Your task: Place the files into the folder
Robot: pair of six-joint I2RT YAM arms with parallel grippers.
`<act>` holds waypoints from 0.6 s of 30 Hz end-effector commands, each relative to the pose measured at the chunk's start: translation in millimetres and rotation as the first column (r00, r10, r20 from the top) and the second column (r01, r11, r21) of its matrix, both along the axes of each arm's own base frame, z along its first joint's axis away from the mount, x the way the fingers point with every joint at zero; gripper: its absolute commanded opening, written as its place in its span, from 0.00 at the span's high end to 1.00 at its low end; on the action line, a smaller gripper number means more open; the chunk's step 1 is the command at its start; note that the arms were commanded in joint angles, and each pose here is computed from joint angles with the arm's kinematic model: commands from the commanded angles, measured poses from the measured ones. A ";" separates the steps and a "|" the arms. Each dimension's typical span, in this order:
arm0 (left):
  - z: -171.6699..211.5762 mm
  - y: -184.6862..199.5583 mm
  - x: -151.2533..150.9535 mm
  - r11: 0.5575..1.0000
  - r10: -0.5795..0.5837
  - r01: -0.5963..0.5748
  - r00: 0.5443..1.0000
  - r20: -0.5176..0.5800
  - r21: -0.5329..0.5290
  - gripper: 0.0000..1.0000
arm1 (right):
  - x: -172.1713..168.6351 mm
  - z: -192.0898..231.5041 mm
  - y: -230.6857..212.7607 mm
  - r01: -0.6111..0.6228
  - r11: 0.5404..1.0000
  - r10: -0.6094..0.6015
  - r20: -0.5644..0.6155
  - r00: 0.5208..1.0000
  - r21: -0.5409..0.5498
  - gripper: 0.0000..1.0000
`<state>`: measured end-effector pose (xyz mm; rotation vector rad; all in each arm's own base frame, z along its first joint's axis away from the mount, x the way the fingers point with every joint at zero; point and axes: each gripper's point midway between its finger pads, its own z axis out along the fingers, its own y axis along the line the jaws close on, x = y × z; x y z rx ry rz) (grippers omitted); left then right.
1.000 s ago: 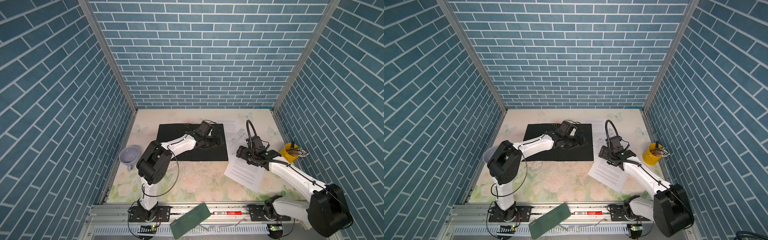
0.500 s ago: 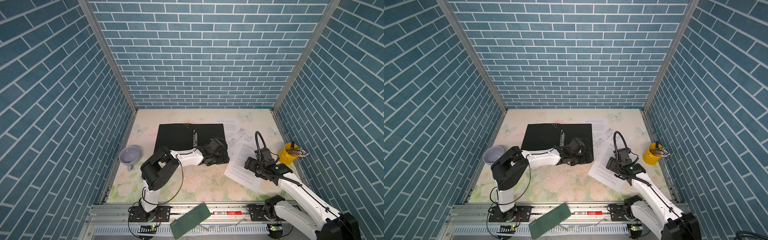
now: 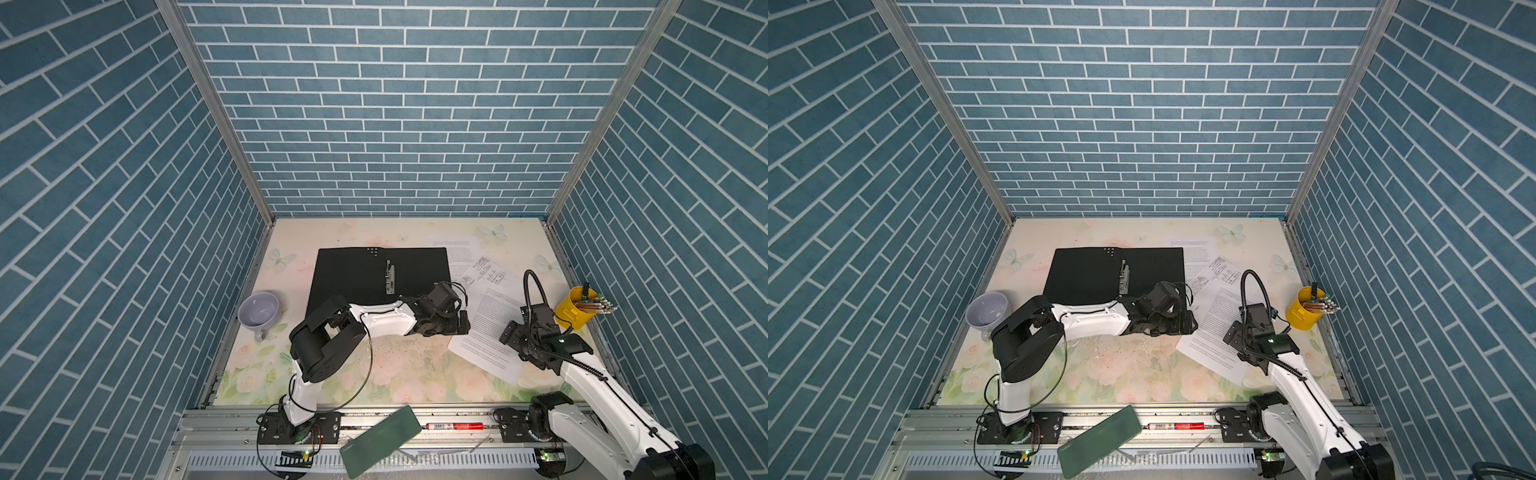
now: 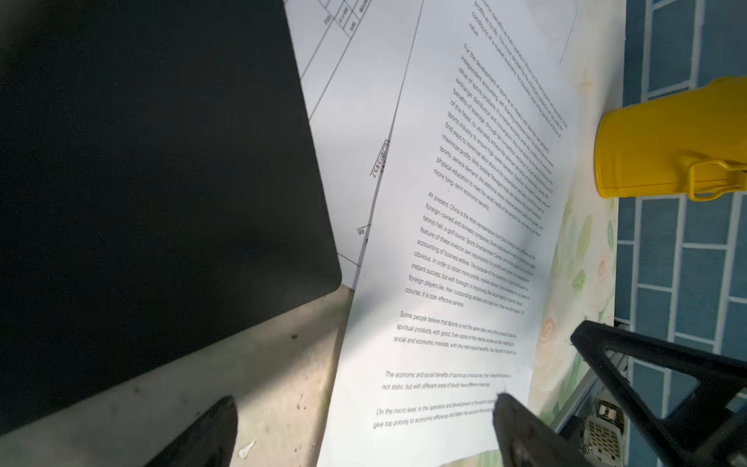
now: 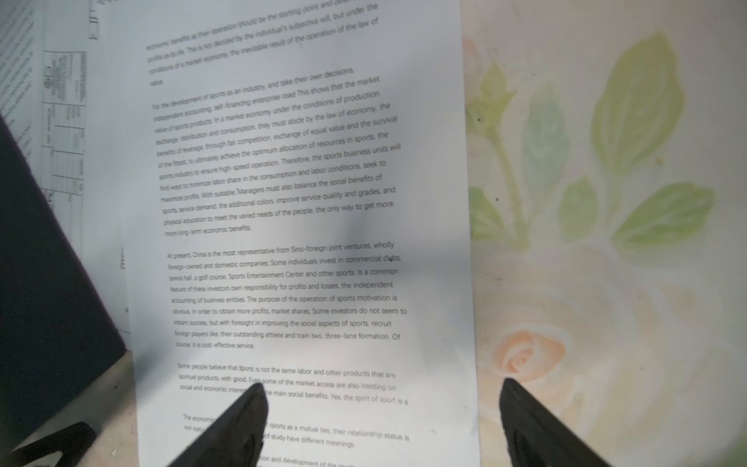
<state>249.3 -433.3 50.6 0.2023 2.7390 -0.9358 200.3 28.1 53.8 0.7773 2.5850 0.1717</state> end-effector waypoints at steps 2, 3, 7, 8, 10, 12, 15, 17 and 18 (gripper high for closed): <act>-11.7 -5.3 -12.1 0.997 -0.056 0.057 0.998 -0.027 0.047 0.01 | -12.7 -15.2 -6.5 0.024 1.000 -0.023 -0.064 0.998 0.009 0.10; -12.5 -5.4 -13.1 0.997 -0.057 0.058 0.998 -0.031 0.049 0.01 | -13.0 -15.4 -6.8 0.024 1.000 -0.023 -0.065 0.998 0.014 0.11; -19.0 -3.4 -16.9 0.995 -0.060 0.064 0.997 -0.048 0.072 0.01 | -16.1 -22.0 -6.3 0.036 0.998 -0.032 -0.082 0.996 0.050 0.10; -20.2 -3.2 -18.6 0.995 -0.063 0.067 0.996 -0.055 0.075 0.01 | -17.5 -25.3 -5.5 0.042 0.997 -0.036 -0.092 0.995 0.064 0.10; -22.2 -3.4 -20.7 0.994 -0.069 0.074 0.996 -0.065 0.081 0.01 | -19.0 -29.8 -4.5 0.050 0.995 -0.042 -0.103 0.994 0.082 0.10; -24.1 -4.5 -22.8 0.993 -0.076 0.082 0.994 -0.075 0.084 0.01 | -19.9 -32.4 -3.9 0.056 0.994 -0.045 -0.108 0.993 0.093 0.10; -26.0 -6.8 -26.4 0.992 -0.087 0.094 0.992 -0.093 0.082 0.01 | -18.4 -34.4 -0.6 0.055 0.991 -0.042 -0.104 0.994 0.121 0.11; -25.8 -8.6 -28.2 0.992 -0.093 0.101 0.990 -0.104 0.072 0.01 | -17.5 -35.9 1.2 0.057 0.989 -0.043 -0.103 0.994 0.137 0.11; -26.2 -9.3 -29.0 0.992 -0.096 0.104 0.989 -0.108 0.069 0.01 | -17.6 -37.0 1.9 0.057 0.988 -0.042 -0.105 0.994 0.142 0.12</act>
